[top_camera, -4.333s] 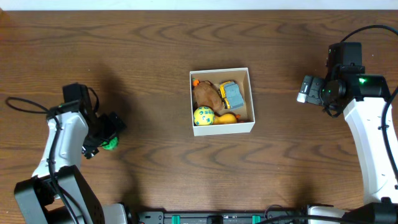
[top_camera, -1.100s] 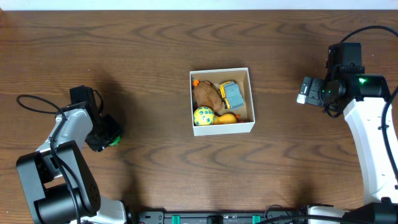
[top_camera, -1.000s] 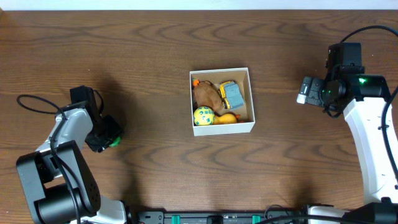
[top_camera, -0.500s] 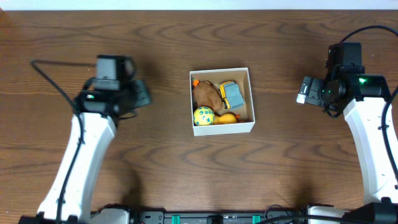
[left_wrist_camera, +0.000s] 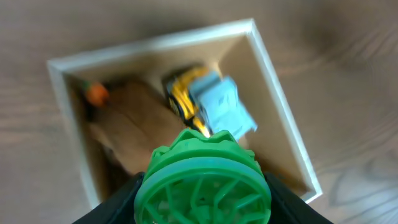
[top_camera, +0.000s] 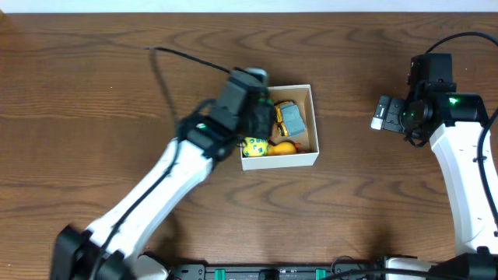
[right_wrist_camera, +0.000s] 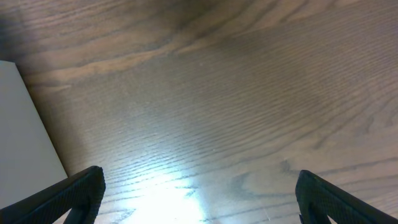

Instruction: Pack container

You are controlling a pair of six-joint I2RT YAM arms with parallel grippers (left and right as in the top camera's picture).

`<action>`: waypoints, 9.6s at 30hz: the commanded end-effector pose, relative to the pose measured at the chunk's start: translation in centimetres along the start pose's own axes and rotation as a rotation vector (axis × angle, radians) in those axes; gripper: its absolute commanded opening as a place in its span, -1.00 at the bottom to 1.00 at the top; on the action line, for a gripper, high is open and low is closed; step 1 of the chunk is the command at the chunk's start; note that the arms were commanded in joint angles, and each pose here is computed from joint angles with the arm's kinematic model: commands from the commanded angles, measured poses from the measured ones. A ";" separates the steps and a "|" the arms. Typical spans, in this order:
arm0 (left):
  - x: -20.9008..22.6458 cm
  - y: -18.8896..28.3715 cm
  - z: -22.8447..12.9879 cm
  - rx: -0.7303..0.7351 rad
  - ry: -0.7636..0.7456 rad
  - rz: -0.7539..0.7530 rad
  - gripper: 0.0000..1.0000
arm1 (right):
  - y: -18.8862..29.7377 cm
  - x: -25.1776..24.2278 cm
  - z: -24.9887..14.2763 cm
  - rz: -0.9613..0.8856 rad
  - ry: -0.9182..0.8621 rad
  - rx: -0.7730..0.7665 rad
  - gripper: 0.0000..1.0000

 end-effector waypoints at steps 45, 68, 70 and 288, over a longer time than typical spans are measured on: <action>3.2 -1.1 -5.1 0.273 -0.086 0.132 -0.88 | 0.0 -0.3 0.0 -0.003 0.013 0.004 0.99; 1.8 4.2 0.1 0.097 -0.120 0.168 -0.88 | 0.0 -0.3 -0.1 -0.004 0.013 0.007 0.98; 1.8 6.0 1.0 0.046 -0.121 0.176 -0.87 | 0.0 -0.3 -0.1 -0.004 0.013 0.008 0.98; 19.0 17.7 -8.9 -0.919 -0.219 0.479 0.96 | 1.3 2.1 -10.6 0.207 0.276 -1.144 0.99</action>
Point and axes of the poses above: each gripper's point midway between its finger pads, its own y axis back along the fingers, its own x axis along the line the jaws close on, z = x × y, the point moved 2 cm from there along y, back along the fingers, and after that the axes turned 5 degrees about y, right-handed, at the moved point
